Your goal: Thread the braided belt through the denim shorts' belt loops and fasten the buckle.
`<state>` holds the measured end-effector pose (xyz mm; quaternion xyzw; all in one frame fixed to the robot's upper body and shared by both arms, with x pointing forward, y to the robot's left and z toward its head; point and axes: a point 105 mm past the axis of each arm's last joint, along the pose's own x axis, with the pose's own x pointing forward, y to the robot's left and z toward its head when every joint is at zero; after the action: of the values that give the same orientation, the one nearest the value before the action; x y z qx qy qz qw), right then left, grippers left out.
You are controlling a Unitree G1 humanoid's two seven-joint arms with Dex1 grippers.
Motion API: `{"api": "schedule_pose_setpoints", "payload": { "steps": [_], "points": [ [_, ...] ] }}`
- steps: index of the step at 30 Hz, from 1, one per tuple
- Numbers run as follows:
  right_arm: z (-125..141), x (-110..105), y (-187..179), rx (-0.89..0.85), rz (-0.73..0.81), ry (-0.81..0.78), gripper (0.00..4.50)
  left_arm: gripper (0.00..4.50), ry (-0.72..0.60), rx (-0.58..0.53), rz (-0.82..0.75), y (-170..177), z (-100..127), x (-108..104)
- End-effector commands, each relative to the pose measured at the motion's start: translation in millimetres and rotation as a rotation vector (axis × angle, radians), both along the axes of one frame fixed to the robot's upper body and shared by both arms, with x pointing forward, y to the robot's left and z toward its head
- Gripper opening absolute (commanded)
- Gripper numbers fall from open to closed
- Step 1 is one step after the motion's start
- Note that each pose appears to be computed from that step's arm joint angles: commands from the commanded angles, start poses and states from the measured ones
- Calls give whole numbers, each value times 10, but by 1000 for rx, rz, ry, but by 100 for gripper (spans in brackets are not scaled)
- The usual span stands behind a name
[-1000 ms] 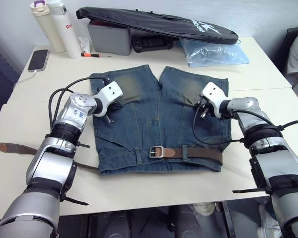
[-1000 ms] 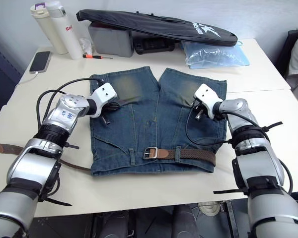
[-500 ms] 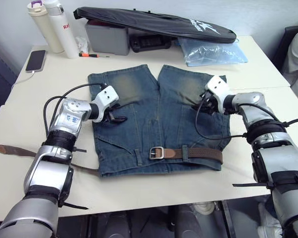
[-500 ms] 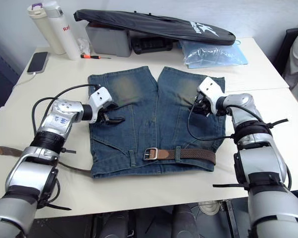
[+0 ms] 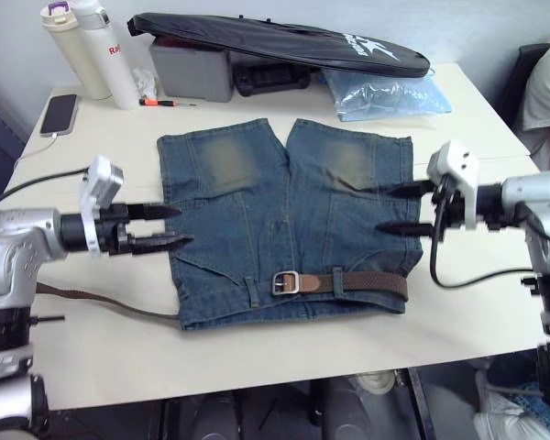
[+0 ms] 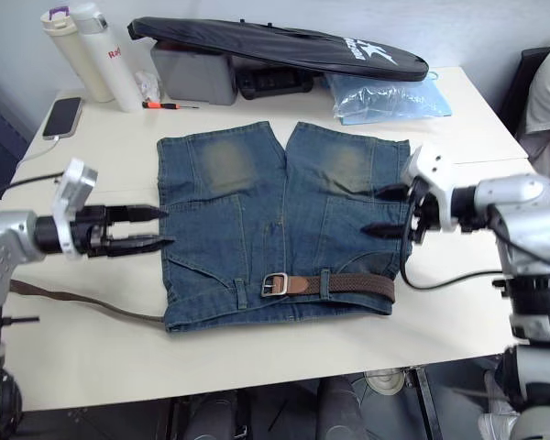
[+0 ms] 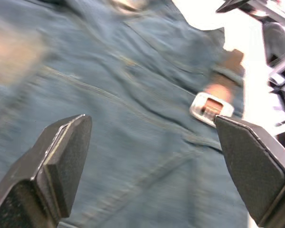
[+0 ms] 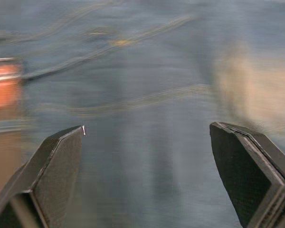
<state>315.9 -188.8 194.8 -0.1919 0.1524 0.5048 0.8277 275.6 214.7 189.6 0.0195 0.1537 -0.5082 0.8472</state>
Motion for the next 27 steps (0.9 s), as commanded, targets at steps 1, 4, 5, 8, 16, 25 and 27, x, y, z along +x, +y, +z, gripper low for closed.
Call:
{"api": "schedule_pose_setpoints", "payload": {
  "steps": [1, 4, 5, 8, 16, 25, 27],
  "points": [
    [146, -164, 131, 48, -5, -40, 444, 450, -80, 22, 107, 94, 50, -129],
    [152, -166, 152, 85, -54, -20, 444, 450, -48, 7, 221, 176, -60, -174],
    [161, -169, 155, 95, -62, -13, 444, 450, -17, -18, 258, 210, -89, -193],
    [149, -224, 177, 84, -44, 17, 444, 450, 22, -41, 375, 317, -172, -250],
    [106, -306, 309, 48, 90, 25, 444, 450, 165, -208, 722, 594, -270, -211],
    [199, -220, 417, 55, 118, 14, 444, 450, 221, -231, 1165, 1318, -342, -171],
    [200, -232, 435, 47, 128, 18, 444, 450, 231, -241, 1232, 1405, -302, -132]
  ]
}}
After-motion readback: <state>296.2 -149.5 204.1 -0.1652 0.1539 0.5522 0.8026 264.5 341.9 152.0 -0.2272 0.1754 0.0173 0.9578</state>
